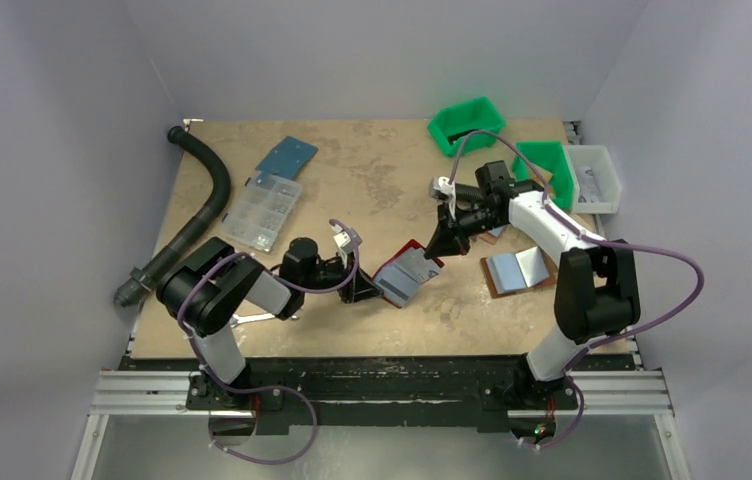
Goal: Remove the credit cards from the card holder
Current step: Remove the credit card from the card holder.
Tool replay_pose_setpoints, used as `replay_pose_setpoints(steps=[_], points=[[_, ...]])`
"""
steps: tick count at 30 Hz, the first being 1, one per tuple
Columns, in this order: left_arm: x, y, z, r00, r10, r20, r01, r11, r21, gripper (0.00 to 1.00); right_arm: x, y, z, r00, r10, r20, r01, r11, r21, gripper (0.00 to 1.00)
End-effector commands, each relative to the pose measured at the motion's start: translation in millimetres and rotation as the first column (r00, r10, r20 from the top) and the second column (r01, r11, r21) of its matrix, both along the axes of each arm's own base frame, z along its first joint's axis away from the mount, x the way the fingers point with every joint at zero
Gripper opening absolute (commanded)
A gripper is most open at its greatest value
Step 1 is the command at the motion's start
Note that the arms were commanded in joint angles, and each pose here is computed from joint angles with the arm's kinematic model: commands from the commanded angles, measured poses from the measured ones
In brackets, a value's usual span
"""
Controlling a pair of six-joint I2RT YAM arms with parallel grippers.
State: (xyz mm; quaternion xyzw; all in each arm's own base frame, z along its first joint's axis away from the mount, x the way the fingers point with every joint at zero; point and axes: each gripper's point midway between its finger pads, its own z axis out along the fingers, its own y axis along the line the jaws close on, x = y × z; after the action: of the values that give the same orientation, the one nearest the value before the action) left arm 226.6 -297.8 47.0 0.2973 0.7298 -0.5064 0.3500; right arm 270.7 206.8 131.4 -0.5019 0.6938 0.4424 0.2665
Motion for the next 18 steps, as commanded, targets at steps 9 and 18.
replay_pose_setpoints(steps=[9, 18], points=[[2, 18, -47, 0.977, 0.094, -0.193, -0.072, 0.990, 0.119, 0.00, 8, -15, 39, 0.997, -0.036, 0.069, 0.030, 0.997, 0.076, 0.00], [2, 18, -54, 0.962, 0.106, -0.251, -0.076, 0.989, 0.125, 0.00, 21, -49, 63, 0.987, -0.134, 0.087, 0.121, 0.982, 0.142, 0.00]])
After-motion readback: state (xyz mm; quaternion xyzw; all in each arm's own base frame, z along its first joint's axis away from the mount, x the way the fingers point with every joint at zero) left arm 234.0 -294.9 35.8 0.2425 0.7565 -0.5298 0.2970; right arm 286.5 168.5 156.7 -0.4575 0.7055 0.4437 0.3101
